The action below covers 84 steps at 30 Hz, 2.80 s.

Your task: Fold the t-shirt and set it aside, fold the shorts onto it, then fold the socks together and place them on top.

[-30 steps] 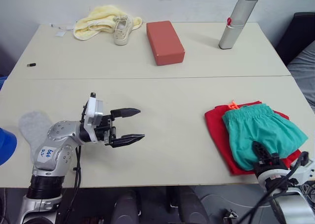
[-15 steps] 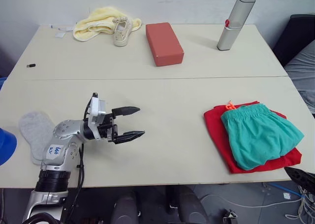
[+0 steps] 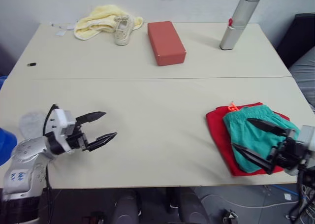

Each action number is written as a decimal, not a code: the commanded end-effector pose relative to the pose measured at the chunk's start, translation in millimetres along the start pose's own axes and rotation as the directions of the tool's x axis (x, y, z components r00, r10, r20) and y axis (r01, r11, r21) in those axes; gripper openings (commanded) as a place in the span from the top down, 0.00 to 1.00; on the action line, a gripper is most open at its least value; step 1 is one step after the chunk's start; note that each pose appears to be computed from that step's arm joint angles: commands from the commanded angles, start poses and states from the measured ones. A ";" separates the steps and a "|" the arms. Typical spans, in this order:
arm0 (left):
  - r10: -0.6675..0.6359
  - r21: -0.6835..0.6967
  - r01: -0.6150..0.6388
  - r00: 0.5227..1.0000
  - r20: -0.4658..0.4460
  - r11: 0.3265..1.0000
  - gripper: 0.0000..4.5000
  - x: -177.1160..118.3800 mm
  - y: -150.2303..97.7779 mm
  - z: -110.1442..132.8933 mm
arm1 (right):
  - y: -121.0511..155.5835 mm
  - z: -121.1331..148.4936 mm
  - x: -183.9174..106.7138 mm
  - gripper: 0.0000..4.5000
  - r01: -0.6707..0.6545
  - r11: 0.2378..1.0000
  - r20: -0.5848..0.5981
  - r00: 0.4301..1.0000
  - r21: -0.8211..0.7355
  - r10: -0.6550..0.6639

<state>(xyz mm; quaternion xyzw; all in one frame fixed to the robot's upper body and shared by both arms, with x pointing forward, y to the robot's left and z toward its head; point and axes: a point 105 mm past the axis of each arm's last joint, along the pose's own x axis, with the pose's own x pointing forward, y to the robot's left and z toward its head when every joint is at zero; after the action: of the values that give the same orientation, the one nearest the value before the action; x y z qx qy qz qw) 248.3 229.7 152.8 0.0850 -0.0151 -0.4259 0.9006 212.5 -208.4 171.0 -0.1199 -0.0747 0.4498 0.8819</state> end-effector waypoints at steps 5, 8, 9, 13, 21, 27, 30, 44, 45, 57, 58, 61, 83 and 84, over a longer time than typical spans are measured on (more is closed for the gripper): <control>0.437 0.045 -0.435 0.898 -0.057 0.899 0.00 -100.0 4.9 6.6 | 10.9 -13.7 24.2 0.01 -0.210 0.976 0.080 0.974 -0.051 0.214; 0.617 -0.002 -0.627 0.767 -0.179 0.779 0.00 -161.6 -7.2 -17.9 | 15.3 -20.4 32.2 0.01 -0.245 0.964 0.102 0.962 -0.104 0.255; 0.665 -0.027 -0.685 0.714 -0.219 0.728 0.00 -181.7 -12.7 -26.0 | 16.9 -22.5 34.0 0.01 -0.248 0.961 0.113 0.959 -0.118 0.261; 0.761 -0.065 -0.814 0.565 -0.319 0.577 0.00 -226.6 -29.9 -43.8 | 22.7 -28.3 36.0 0.01 -0.271 0.954 0.134 0.948 -0.128 0.288; 0.798 -0.222 -0.868 0.496 -0.341 0.445 0.00 -228.4 -18.8 -47.5 | 33.4 -18.6 36.4 0.01 -0.325 0.936 0.173 0.922 -0.136 0.346; 0.756 -0.464 -0.812 0.540 -0.370 0.353 0.00 -196.4 25.8 -35.4 | 44.7 3.5 45.2 0.01 -0.364 0.912 0.219 0.890 -0.189 0.400; 0.660 -0.511 -0.804 0.565 -0.495 0.305 0.00 -176.0 41.6 -43.0 | 47.2 13.7 50.1 0.01 -0.355 0.911 0.238 0.885 -0.210 0.400; 0.452 -0.546 -0.777 0.628 -0.634 0.313 0.13 -126.6 34.6 -75.6 | 38.8 19.2 50.1 0.00 -0.288 0.934 0.211 0.920 -0.212 0.331; 0.431 -0.566 -0.749 0.662 -0.613 0.345 0.20 -117.2 32.3 -74.3 | 37.9 19.1 50.2 0.00 -0.285 0.934 0.207 0.922 -0.214 0.329; 0.148 -0.715 -0.392 0.913 -0.381 0.579 1.00 -5.7 -9.5 -57.7 | 31.3 16.4 41.7 0.00 -0.263 0.938 0.148 0.942 -0.226 0.300; 0.105 -0.722 -0.346 0.928 -0.358 0.599 1.00 9.2 -17.7 -56.0 | 30.4 16.3 41.4 0.00 -0.255 0.940 0.146 0.945 -0.226 0.291; 0.022 -0.727 -0.251 0.951 -0.309 0.639 1.00 44.9 -36.0 -51.5 | 30.3 15.6 40.4 0.00 -0.242 0.945 0.140 0.951 -0.220 0.276; 0.634 -0.866 -0.483 0.712 -0.301 0.132 0.01 -107.3 -17.0 -58.6 | 37.2 29.9 63.5 0.00 -0.329 0.914 0.218 0.899 -0.236 0.380; 0.638 -0.872 -0.484 0.696 -0.328 0.079 0.00 -109.9 -15.8 -63.6 | 38.1 30.0 64.5 0.00 -0.337 0.911 0.219 0.895 -0.236 0.388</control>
<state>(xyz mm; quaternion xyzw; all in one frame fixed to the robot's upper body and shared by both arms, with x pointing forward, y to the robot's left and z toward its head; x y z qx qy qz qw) 173.7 305.7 92.6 -0.4563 0.1331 -0.0029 0.8798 216.8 -134.3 185.0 -0.1611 -0.1937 0.6026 0.7573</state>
